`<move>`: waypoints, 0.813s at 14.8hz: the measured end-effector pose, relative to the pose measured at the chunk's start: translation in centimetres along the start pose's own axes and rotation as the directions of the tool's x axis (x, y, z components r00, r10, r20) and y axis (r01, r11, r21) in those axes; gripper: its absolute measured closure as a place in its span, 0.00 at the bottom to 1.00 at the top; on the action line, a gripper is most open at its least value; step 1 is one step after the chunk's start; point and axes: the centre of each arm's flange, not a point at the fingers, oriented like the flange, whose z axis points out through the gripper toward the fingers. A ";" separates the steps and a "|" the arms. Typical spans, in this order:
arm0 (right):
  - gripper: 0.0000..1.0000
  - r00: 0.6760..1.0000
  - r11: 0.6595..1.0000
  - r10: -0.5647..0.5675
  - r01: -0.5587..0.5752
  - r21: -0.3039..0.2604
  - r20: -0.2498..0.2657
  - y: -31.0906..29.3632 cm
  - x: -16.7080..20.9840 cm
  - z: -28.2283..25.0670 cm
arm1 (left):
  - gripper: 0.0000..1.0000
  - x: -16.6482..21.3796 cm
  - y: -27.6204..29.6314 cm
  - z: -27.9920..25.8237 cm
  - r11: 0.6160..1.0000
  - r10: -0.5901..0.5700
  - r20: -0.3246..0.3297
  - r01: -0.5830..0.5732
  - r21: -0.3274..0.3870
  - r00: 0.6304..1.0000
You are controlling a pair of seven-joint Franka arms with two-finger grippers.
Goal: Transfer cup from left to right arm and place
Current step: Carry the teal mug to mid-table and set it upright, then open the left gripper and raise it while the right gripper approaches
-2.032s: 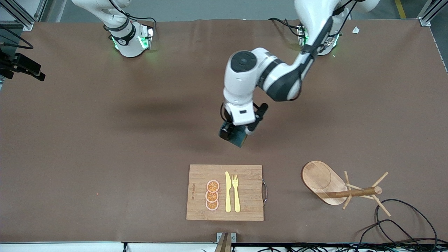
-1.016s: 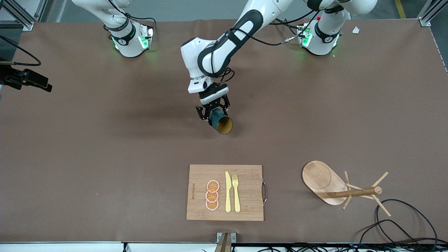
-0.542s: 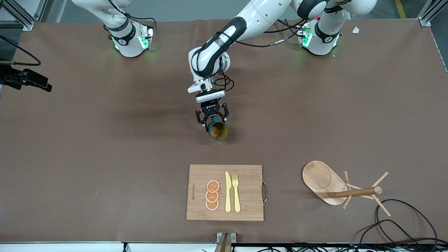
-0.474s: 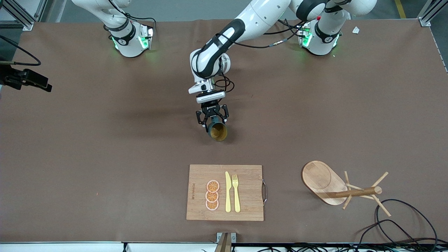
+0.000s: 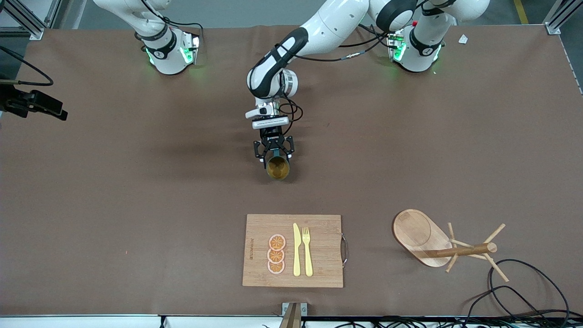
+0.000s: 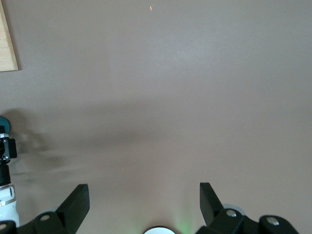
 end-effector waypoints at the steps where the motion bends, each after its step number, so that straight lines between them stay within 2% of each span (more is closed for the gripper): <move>1: 0.00 1.000 1.000 0.000 0.000 0.000 -0.002 0.0 0.0 0.0 | 0.11 -0.2 0.0 -0.2 1.000 0.005 -0.001 -0.005 -0.003 1.000; 3: 0.00 1.000 1.000 0.000 0.000 0.000 -0.003 0.0 0.0 0.0 | 0.00 -1.1 0.1 -0.9 1.000 0.016 0.001 -0.016 -0.010 1.000; 5: 0.00 1.000 1.000 -0.001 0.001 0.000 -0.009 0.0 0.2 0.0 | 0.00 -2.4 0.3 -2.6 1.000 0.008 0.036 -0.009 0.006 0.999; 8: 0.00 1.000 1.000 0.000 0.000 0.000 -0.012 0.0 0.6 0.3 | 0.00 -3.7 1.0 -6.8 0.998 -0.026 0.092 0.020 0.066 0.995; 10: 0.00 1.000 1.000 0.001 -0.001 0.000 -0.009 0.0 1.2 1.0 | 0.00 -3.5 1.7 -9.8 0.994 -0.058 0.120 0.045 0.103 0.991; 12: 0.00 1.000 1.000 0.002 -0.002 -0.002 0.004 0.0 2.2 2.2 | 0.00 -1.7 2.7 -12.8 0.987 -0.105 0.150 0.085 0.133 0.983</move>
